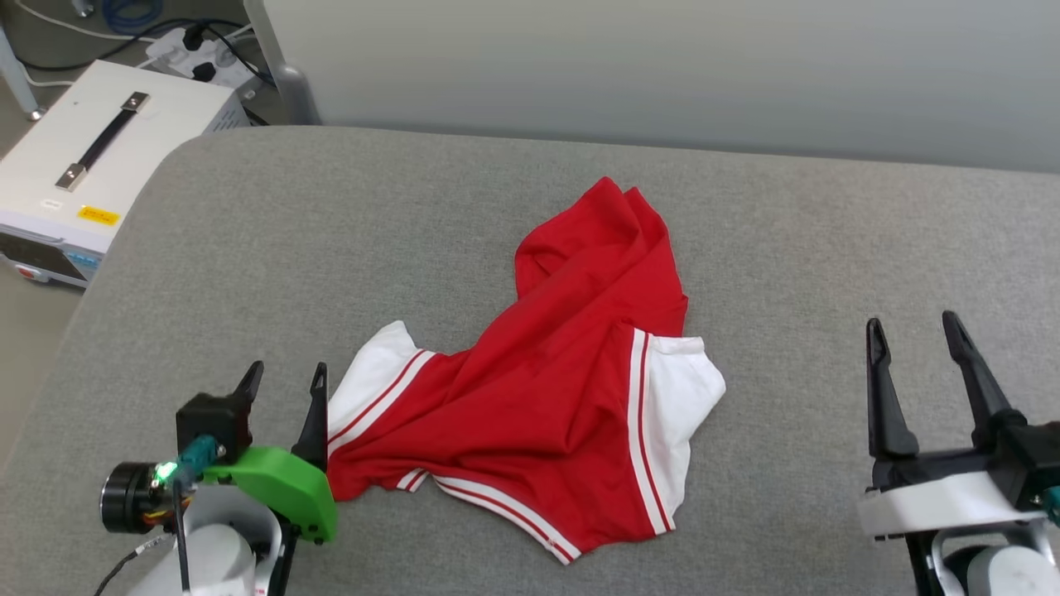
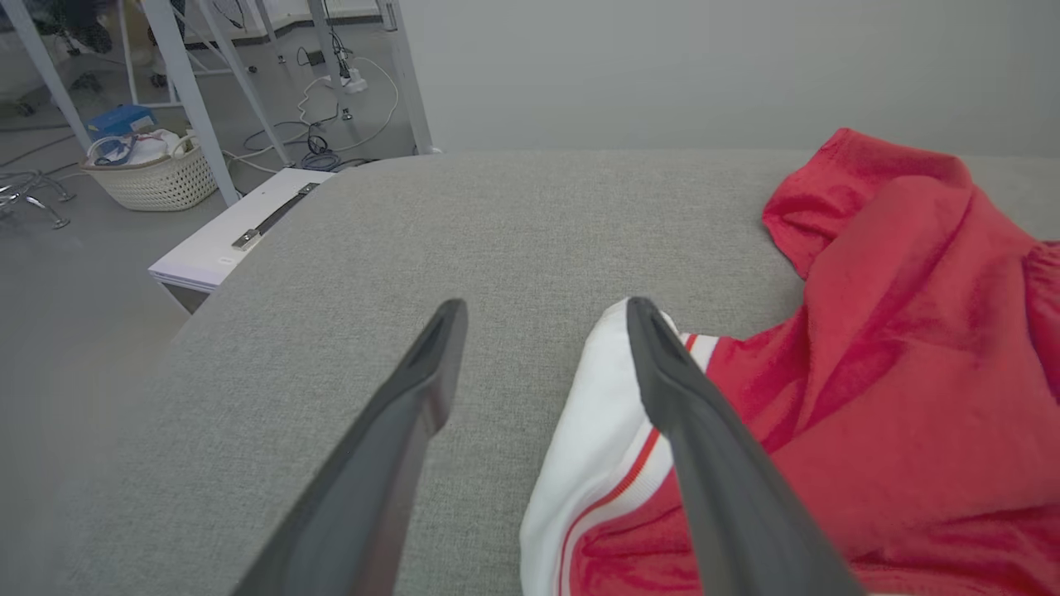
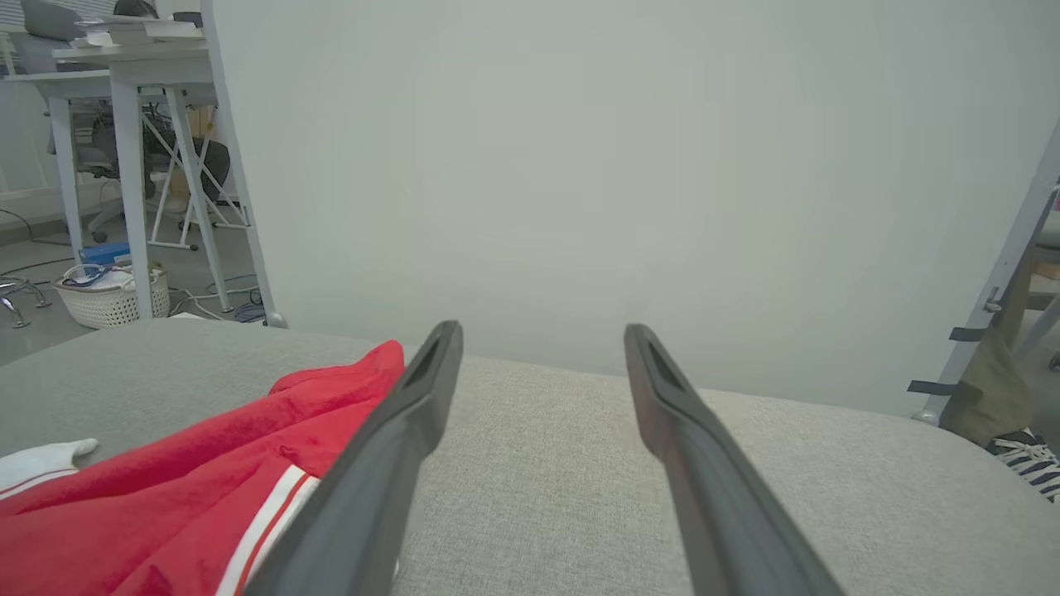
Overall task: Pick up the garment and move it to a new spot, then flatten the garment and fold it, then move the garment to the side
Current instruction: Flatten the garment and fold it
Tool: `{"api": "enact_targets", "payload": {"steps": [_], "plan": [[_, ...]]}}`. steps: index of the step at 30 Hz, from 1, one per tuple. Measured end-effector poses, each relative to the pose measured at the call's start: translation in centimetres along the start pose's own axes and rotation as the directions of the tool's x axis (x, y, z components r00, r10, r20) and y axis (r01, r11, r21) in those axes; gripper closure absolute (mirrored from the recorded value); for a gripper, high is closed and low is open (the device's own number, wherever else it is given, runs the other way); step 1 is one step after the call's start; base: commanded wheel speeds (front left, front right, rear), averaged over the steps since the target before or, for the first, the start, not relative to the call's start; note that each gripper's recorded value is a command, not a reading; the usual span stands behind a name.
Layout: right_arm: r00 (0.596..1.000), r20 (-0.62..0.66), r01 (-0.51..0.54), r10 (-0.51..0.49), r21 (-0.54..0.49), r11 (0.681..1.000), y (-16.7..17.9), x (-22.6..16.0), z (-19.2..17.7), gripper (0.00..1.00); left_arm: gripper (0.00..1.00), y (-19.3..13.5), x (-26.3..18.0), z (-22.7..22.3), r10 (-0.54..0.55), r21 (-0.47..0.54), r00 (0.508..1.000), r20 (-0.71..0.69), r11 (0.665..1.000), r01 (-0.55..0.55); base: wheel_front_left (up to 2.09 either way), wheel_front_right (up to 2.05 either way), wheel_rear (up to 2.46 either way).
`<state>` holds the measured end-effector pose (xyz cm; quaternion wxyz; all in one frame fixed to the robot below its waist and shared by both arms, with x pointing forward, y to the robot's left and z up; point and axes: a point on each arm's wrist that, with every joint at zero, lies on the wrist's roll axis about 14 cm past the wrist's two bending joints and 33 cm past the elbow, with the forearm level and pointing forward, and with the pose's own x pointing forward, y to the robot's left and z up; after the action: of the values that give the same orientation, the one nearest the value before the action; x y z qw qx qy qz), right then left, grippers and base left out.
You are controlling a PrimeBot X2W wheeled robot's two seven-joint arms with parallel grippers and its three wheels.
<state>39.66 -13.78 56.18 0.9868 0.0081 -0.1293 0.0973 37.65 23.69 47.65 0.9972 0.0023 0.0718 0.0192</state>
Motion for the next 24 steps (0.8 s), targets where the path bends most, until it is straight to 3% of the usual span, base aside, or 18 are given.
{"api": "enact_targets", "payload": {"steps": [8,12,17,19,22,24], "plan": [[0.973,0.196,-0.097,0.121,-0.127,0.987,1.2,3.2,6.5,0.00,0.00,-0.5,-2.2,3.5,0.042,0.019,0.985,0.167,0.999,-0.046,0.00,0.00,0.00],[0.964,0.179,-0.164,0.197,-0.182,0.970,1.9,4.5,6.2,0.00,0.00,-0.7,-2.4,4.3,0.058,0.021,0.976,0.211,0.998,-0.064,0.00,0.00,0.00],[0.953,0.004,-0.298,0.304,-0.195,0.935,3.2,6.3,2.3,0.00,0.00,-0.8,-2.6,4.1,0.080,0.004,0.972,0.223,0.997,-0.083,0.00,0.00,0.00],[0.929,-0.101,-0.368,0.355,-0.175,0.913,4.3,6.7,0.4,0.00,0.00,-0.8,-2.6,3.9,0.091,0.000,0.971,0.221,0.996,-0.093,0.00,0.00,0.00],[0.866,-0.275,-0.465,0.418,-0.135,0.875,5.6,6.7,-2.5,0.00,0.00,-0.7,-2.4,3.9,0.102,-0.007,0.969,0.224,0.995,-0.103,0.00,0.00,0.00],[0.784,-0.424,-0.537,0.454,-0.096,0.838,6.5,5.8,-5.1,0.00,0.00,-0.7,-2.3,3.7,0.106,-0.007,0.969,0.222,0.994,-0.107,0.00,0.00,0.00]]}}
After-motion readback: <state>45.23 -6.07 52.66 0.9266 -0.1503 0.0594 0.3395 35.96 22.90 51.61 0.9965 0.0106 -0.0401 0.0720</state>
